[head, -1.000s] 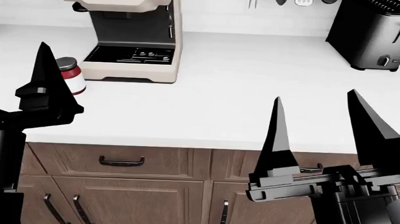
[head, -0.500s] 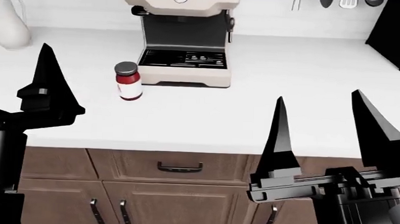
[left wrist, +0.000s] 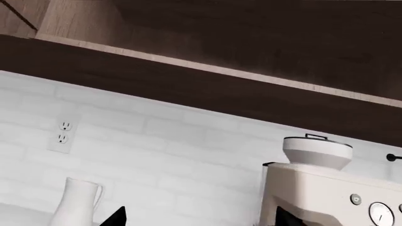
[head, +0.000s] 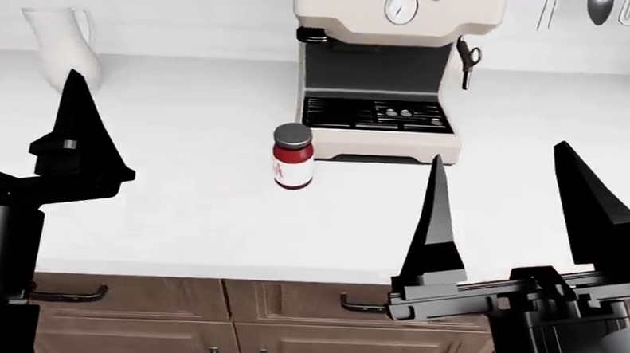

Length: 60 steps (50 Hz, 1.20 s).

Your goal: Pick the jello cup and salsa from the counter and place them in the cabinets closest to them.

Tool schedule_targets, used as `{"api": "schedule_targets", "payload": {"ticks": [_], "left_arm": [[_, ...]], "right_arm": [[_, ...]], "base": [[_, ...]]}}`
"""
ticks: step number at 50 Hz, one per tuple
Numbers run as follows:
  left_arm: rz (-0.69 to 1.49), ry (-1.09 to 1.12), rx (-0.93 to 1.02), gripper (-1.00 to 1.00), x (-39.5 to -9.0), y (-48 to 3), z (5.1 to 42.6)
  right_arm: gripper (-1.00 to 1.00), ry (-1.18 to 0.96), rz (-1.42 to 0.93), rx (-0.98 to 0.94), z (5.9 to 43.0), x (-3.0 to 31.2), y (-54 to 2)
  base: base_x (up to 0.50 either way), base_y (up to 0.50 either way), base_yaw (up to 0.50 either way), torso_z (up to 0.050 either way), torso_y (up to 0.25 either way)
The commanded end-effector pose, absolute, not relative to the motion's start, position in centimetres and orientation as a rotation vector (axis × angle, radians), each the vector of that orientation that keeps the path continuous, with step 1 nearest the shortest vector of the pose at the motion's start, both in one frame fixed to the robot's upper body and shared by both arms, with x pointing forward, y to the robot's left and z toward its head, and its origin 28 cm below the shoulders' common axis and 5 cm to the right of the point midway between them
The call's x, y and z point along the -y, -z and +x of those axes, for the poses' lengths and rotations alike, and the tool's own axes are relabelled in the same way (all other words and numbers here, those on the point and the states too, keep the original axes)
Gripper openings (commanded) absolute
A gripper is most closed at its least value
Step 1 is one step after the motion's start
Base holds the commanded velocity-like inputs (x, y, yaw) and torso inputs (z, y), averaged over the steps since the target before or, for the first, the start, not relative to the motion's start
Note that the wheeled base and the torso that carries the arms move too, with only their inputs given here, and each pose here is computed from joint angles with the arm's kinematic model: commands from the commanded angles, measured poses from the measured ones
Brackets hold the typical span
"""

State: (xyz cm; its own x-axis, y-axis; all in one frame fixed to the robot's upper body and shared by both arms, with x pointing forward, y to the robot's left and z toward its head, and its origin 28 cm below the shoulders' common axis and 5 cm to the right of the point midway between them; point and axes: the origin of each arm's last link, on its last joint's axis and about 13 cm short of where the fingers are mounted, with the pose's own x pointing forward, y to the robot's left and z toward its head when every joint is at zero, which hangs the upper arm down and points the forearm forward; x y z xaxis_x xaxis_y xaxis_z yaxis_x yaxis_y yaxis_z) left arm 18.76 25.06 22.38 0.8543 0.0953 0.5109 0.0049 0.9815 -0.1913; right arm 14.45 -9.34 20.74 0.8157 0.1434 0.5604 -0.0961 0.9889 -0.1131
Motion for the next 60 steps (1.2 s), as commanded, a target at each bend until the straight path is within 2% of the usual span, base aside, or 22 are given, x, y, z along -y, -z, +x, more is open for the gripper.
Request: {"api": "schedule_targets", "payload": {"ticks": [1,16,33,60], "left_arm": [[-0.188,-0.047,0.544,1.00,-25.1,-22.3,18.8],[-0.186,-0.047,0.545,1.00,-25.0,-22.4,18.7],[-0.186,-0.041,0.539,1.00,-24.9,-22.3,18.8],[-0.179,-0.037,0.528,1.00,-24.8,-22.1,19.0]], "right_arm": [[1.00,-0.124,-0.103,0.613,14.4,9.3,-20.7],[1.00,-0.143,-0.070,0.616,14.2,9.3,-20.8],[1.00,-0.112,-0.039,0.236,17.7,8.9,-19.2],[1.00,-0.254,-0.094,0.011,19.9,7.5,-16.8]], "base": [[0.34,0.45,0.00,0.000,0.000],[0.35,0.38,0.00,0.000,0.000],[0.00,0.00,0.00,0.000,0.001],[0.00,0.00,0.00,0.000,0.000]]}}
